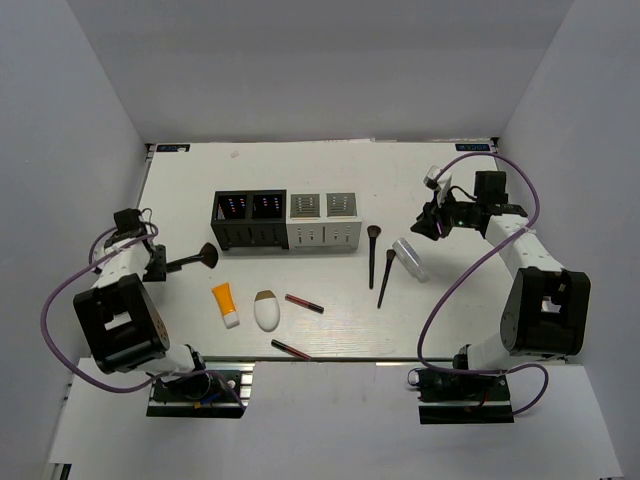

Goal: Organize the makeup

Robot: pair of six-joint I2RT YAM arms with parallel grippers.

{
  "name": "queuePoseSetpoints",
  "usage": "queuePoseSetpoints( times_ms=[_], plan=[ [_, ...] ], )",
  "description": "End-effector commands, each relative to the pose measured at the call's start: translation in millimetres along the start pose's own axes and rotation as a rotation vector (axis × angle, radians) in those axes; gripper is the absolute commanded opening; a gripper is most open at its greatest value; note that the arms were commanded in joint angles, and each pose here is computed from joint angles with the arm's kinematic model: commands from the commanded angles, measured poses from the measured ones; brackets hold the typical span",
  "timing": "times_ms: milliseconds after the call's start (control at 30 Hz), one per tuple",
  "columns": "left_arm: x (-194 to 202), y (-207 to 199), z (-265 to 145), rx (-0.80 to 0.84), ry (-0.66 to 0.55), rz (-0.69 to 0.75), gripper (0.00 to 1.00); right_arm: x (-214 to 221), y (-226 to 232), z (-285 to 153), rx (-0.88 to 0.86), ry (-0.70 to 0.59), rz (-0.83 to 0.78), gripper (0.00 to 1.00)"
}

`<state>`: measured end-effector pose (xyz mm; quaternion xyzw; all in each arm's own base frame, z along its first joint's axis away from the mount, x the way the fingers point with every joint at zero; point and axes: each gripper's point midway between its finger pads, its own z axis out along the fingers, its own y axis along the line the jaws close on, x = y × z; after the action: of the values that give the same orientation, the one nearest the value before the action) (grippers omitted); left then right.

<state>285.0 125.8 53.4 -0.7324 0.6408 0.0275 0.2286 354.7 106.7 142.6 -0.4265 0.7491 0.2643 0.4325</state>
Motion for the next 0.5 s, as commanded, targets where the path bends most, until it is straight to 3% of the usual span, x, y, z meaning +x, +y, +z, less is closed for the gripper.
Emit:
queuePoseSetpoints(
  times_ms=[0, 467],
  plan=[
    [-8, -10, 1, 0.026, -0.009, -0.036, 0.51, 3, -4, 1, 0.008, -0.007, 0.001, 0.44],
    [-4, 0, 23, -0.042, 0.007, -0.065, 0.49, 3, -8, 0, 0.019, -0.003, 0.004, 0.44]
  ],
)
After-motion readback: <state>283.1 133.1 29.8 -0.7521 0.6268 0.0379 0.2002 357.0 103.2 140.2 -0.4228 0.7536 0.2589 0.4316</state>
